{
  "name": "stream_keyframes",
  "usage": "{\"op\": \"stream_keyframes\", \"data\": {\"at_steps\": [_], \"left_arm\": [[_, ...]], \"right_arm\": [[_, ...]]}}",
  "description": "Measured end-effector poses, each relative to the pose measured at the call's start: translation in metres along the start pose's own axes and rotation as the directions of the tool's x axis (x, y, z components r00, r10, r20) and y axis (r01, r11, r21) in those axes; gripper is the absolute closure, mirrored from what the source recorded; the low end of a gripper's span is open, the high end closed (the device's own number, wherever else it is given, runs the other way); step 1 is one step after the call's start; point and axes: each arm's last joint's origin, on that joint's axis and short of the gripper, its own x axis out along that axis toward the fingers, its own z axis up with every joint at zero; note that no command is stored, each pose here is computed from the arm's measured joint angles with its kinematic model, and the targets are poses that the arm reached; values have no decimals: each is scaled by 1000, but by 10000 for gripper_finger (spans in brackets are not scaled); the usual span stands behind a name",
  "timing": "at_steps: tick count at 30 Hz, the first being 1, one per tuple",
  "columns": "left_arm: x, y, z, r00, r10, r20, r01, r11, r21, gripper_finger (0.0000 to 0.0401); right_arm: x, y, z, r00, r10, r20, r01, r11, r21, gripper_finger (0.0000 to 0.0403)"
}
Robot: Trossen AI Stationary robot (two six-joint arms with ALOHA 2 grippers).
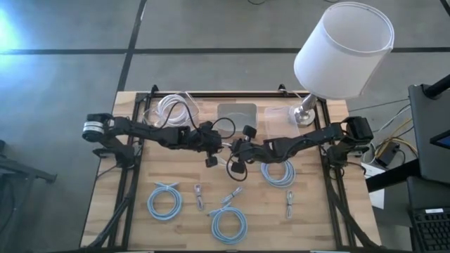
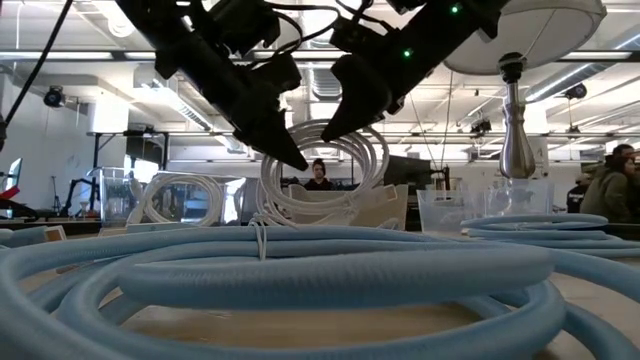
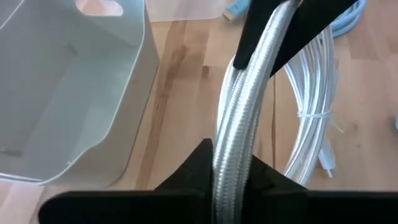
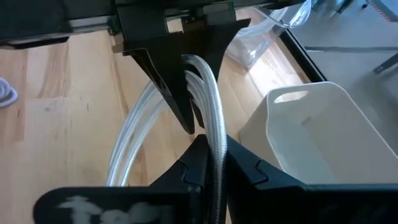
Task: Pick & Place USB Port
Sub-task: Put the large white charger cable into the left transparent bin
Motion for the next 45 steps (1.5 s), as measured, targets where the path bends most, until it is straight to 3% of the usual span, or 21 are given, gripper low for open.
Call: {"op": "stream_keyframes", "data": {"at_steps": [5,11,19,27,32,40,45], "left_arm": [[0,0,0,1000,-1,4,1,1000,1,368],[0,-2,-1,1000,-1,-4,1,1000,-5,351],[-4,-1,0,1000,21,-3,-21,1000,-7,369],[-11,-6,-16,983,34,-180,-42,998,-44,362],[-26,-4,-18,963,151,-221,-158,987,-13,369],[-75,10,-5,925,358,-124,-362,932,-10,361],[-116,21,1,844,532,-60,-535,844,-31,369]], "right_arm": [[-1,0,-2,1000,19,-16,-19,1000,-10,358],[0,0,-5,999,23,-35,-24,999,-25,311],[-5,5,-6,999,26,-40,-29,998,-64,260],[-9,13,-8,998,41,-42,-45,995,-85,236],[-10,13,-9,998,39,-54,-44,995,-90,227],[-10,12,-12,996,35,-85,-43,994,-99,229],[-10,12,-12,996,35,-85,-44,994,-99,227]]}}
